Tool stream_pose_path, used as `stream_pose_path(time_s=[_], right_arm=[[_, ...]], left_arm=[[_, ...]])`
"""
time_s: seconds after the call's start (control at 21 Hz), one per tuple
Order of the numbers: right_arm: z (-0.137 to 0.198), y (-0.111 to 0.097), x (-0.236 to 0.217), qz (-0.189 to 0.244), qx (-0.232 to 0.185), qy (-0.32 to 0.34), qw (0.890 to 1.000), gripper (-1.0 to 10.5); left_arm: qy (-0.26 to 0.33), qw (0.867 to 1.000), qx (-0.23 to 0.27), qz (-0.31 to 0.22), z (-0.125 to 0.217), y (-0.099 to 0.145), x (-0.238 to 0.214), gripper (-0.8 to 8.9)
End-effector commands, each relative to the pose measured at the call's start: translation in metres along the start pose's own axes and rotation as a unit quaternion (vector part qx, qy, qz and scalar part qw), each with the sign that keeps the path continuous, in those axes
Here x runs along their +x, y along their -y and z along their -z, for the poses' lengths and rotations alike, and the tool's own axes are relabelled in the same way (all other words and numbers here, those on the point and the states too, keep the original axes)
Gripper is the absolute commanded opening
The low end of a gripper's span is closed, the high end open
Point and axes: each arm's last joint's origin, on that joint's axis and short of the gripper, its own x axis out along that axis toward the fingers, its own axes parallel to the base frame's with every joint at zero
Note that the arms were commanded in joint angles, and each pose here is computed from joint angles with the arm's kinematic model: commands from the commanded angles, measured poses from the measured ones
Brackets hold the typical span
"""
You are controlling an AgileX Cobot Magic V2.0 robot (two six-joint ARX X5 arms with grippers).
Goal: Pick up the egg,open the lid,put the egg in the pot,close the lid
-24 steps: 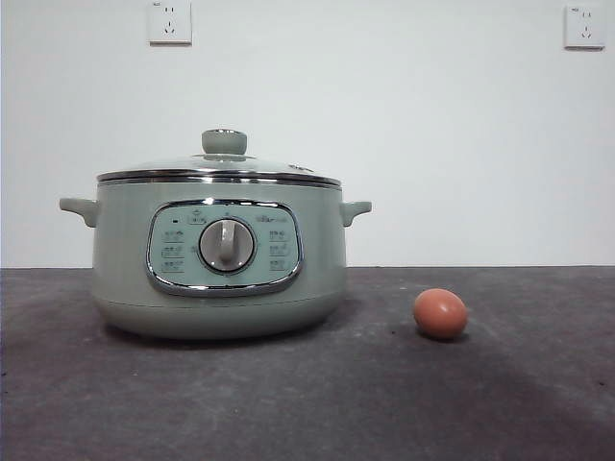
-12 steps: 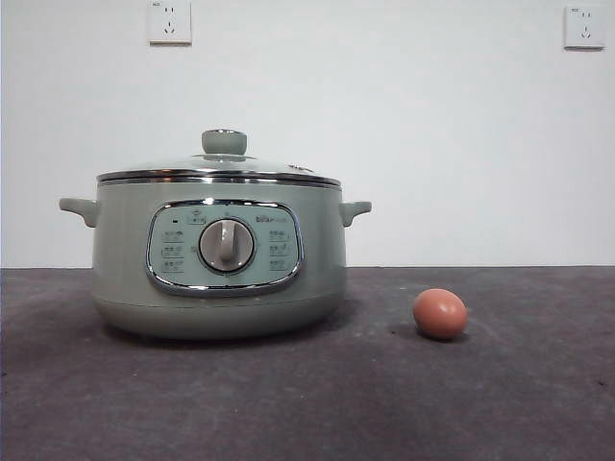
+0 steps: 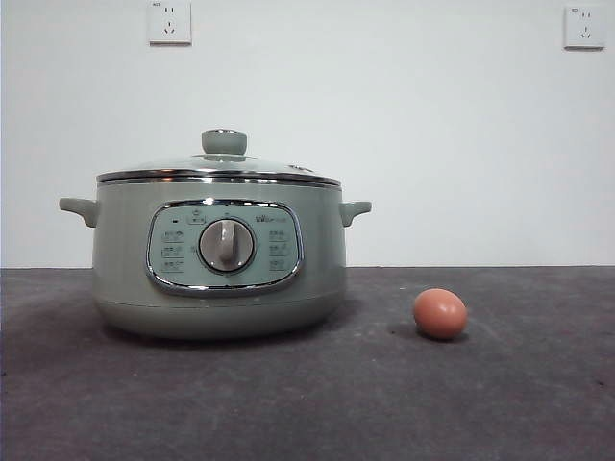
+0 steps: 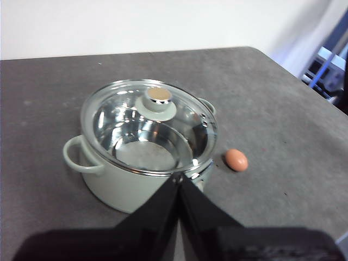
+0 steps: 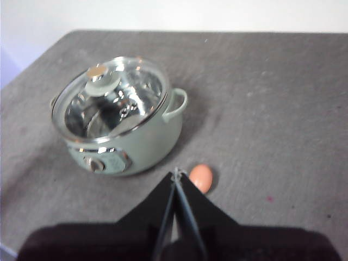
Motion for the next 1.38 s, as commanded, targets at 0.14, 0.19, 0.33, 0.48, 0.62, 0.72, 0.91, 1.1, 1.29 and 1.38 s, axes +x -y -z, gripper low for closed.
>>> stream_pose_path(time_s=[0.14,0.19,0.33,0.48,0.62,0.72,0.91,1.1,1.29,1.38], right_arm=[[0.0,0.001,0.002,-0.003,-0.016,-0.012,1.0,0.0],[0.001,0.001,0.002,-0.003,-0.022,-0.013,1.0,0.0],[0.001,0.001,0.002,-0.003,-0.033,-0.014,0.999,0.9],[0.001,0.001,0.002,-0.004,-0.033,-0.014,0.999,3.3],[0.001,0.001,0.002,-0.003,-0.031,-0.014,0.999,5.6],[0.0,0.002,0.004,-0.004,-0.03,-0.017,0.999,5.7],[-0.001,0.004,0.009,-0.004,-0.025,-0.027,0.999,5.7],[-0.002,0.008,0.018,-0.006,-0.014,-0.042,0.999,5.7],[-0.004,0.013,0.028,-0.009,-0.005,-0.059,0.998,5.7],[-0.004,0.014,0.031,-0.009,0.005,-0.066,0.998,5.7]], left_arm=[[-0.007,1.0,0.008,0.003,-0.002,-0.002,0.004,0.03],[-0.009,1.0,0.003,0.004,-0.002,-0.002,0.005,0.13],[-0.014,1.0,-0.008,0.004,-0.003,-0.004,0.007,2.33],[-0.018,1.0,-0.01,0.004,-0.003,-0.005,0.01,5.34],[-0.018,1.0,-0.009,0.018,-0.005,-0.005,0.012,5.48],[-0.018,1.0,-0.007,0.024,-0.008,-0.005,0.014,5.48],[-0.031,0.999,-0.008,0.034,-0.026,-0.01,0.029,5.48],[-0.061,0.997,0.004,0.055,-0.051,-0.015,0.059,5.48],[-0.08,0.995,0.027,0.061,-0.076,-0.014,0.105,5.34],[-0.095,0.992,0.052,0.059,-0.084,-0.011,0.133,5.34]])
